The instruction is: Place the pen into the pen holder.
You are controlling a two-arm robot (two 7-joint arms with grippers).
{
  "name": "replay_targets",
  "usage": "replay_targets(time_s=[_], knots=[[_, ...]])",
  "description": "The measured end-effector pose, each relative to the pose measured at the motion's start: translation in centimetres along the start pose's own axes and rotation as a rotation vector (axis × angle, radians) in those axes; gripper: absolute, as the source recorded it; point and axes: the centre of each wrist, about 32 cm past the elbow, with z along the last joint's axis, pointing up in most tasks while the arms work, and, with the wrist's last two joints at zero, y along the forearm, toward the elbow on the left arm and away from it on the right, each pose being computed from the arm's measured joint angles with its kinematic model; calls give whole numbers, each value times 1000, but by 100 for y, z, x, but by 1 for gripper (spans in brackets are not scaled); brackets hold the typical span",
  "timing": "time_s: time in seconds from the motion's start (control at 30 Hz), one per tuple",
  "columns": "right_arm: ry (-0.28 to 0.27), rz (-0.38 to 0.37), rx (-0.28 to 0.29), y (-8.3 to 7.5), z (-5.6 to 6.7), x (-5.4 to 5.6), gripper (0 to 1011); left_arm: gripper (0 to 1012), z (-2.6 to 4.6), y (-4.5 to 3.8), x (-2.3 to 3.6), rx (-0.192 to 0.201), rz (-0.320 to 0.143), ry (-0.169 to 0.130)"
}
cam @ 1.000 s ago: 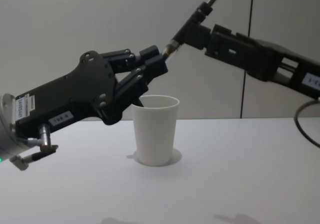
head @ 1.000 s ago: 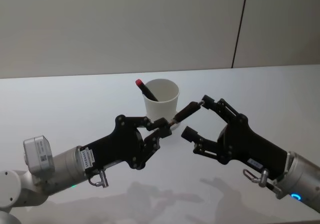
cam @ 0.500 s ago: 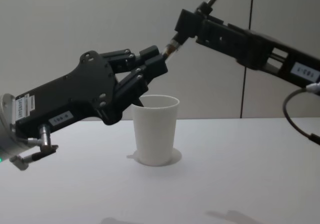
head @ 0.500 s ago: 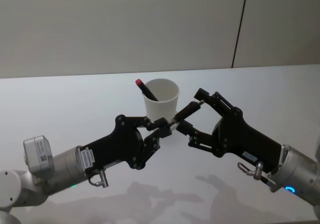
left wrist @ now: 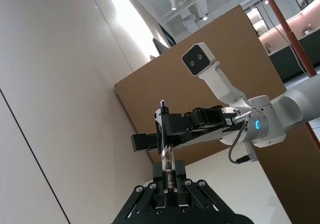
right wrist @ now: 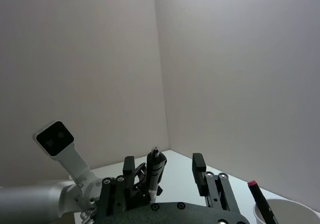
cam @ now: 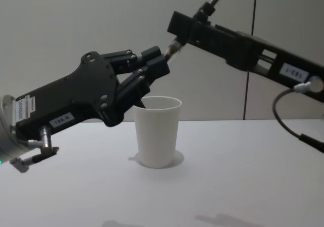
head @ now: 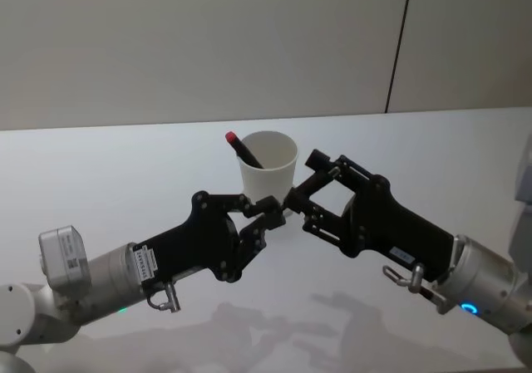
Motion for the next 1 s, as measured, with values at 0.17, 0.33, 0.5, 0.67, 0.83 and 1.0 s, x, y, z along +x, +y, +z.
replay_targets(time_s=[0.17, 0.33, 0.5, 0.67, 0.83, 1.0], knots=[[4, 2, -6, 27, -12, 6, 629, 144, 0, 0, 0, 0, 0, 0], [7, 1, -12, 52, -23, 9, 446, 144, 0, 0, 0, 0, 1, 0], [10, -5, -20, 71, -32, 9, 280, 144, 0, 0, 0, 0, 1, 0], [11, -9, -23, 84, -36, 8, 189, 142, 0, 0, 0, 0, 2, 0], [11, -15, -28, 93, -37, 9, 123, 140, 0, 0, 0, 0, 0, 0], [13, -18, -30, 102, -41, 5, 119, 140, 0, 0, 0, 0, 0, 0]])
